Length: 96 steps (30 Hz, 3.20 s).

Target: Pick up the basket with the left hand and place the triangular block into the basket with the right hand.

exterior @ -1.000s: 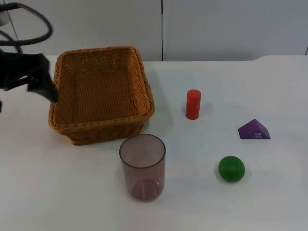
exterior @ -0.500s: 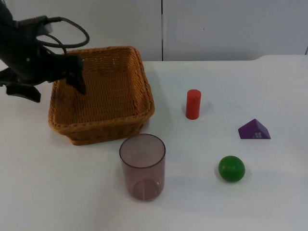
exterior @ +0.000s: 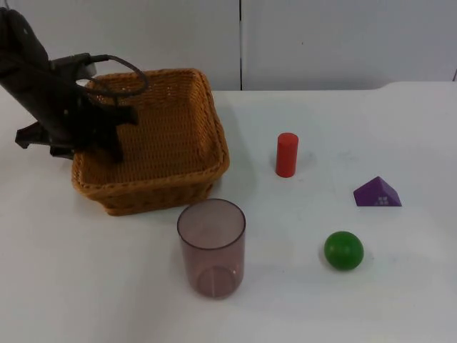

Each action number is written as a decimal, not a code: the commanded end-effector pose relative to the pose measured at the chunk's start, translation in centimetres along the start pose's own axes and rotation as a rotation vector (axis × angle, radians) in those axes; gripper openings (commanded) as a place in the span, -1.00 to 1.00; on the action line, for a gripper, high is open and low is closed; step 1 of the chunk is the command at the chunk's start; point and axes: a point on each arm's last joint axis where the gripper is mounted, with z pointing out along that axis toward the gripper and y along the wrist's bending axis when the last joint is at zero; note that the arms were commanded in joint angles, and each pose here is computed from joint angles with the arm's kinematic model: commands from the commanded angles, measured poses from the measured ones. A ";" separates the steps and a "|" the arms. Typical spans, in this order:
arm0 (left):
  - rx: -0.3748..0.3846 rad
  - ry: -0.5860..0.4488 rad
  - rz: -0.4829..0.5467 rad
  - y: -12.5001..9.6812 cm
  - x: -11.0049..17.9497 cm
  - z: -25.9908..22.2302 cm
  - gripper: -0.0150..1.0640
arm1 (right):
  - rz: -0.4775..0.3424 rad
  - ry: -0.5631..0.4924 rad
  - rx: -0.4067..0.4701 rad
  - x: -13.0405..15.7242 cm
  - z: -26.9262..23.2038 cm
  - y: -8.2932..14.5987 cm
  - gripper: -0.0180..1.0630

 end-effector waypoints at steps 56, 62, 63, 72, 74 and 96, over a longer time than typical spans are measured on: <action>0.193 -0.016 -0.091 1.2 18.4 -24.2 -0.98 | 0.000 -0.003 -0.002 -0.1 -0.1 0.0 0.98; 0.189 -0.005 -0.095 1.4 18.2 -23.6 -0.98 | -0.001 -0.003 -0.014 -0.1 -0.1 0.1 0.98; 0.191 -0.001 -0.098 1.4 18.2 -23.5 -0.98 | -0.005 -0.001 -0.015 -0.1 -0.1 0.1 0.98; 0.218 0.006 -0.124 1.3 18.1 -23.3 -0.98 | -0.079 0.164 -0.085 -1.1 2.5 0.5 0.98; 0.227 0.002 -0.133 1.2 18.0 -23.3 -0.98 | -0.098 0.186 -0.133 -2.6 3.4 0.9 0.98; 0.231 0.000 -0.137 1.1 18.0 -23.3 -0.98 | -0.812 0.356 -0.338 -12.1 18.2 9.7 0.98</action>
